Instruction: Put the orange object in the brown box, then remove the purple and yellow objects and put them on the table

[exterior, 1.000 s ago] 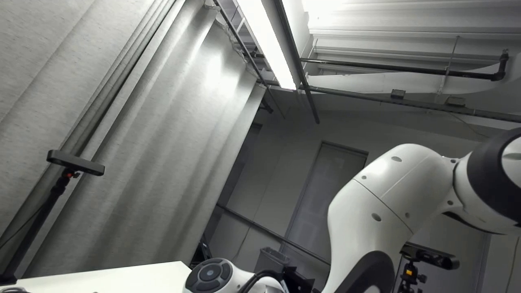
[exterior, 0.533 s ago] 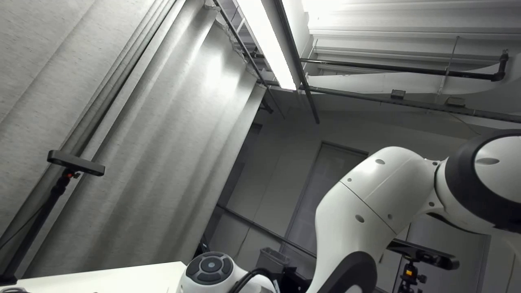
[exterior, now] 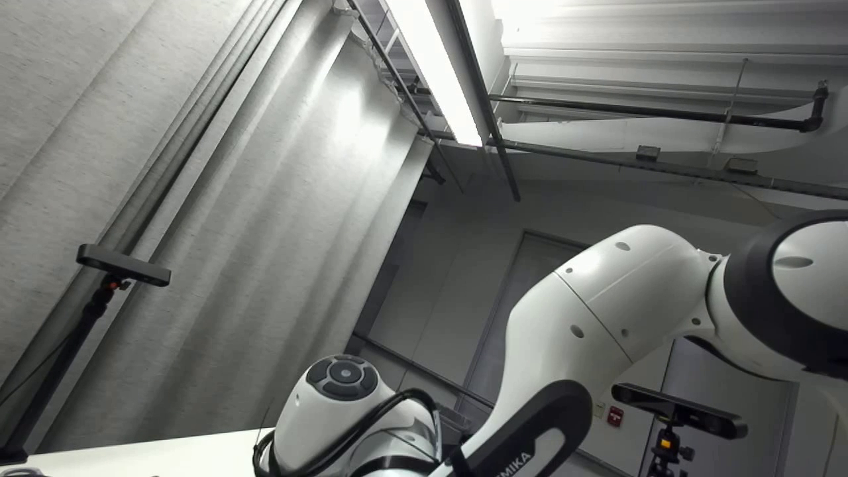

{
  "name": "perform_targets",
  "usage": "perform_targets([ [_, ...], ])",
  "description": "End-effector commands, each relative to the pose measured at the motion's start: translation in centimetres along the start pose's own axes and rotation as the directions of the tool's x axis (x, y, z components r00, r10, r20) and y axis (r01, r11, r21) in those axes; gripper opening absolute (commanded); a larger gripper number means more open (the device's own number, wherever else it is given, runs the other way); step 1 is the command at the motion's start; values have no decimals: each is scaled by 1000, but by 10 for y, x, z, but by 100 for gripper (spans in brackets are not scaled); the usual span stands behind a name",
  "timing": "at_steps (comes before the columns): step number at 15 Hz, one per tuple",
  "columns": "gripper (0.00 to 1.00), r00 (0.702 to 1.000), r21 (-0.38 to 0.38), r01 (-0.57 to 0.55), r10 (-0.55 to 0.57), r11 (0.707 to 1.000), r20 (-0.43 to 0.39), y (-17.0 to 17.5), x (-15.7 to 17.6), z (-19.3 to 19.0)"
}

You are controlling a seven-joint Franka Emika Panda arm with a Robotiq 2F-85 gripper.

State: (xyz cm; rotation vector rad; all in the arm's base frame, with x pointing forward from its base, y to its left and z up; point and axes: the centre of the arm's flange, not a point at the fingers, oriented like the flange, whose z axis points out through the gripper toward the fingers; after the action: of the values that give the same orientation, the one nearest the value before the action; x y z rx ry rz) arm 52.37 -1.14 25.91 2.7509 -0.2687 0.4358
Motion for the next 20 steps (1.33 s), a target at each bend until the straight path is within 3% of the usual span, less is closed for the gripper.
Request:
perform_targets([
  [1, 100, 998, 72, -19, 23, 997, -52, -9, 18, 3],
  [4, 100, 997, 150, -49, 57, 988, -49, -21, 16, 16],
  [10, 98, 990, 251, -137, 128, 958, 52, -36, -4, 66],
  [11, 74, 989, 259, -145, 132, 955, 66, -38, -7, 73],
  [13, 70, 988, 271, -148, 130, 951, 84, -41, -12, 82],
  [20, 16, 992, 251, -124, 111, 960, 65, -33, -2, 75],
])
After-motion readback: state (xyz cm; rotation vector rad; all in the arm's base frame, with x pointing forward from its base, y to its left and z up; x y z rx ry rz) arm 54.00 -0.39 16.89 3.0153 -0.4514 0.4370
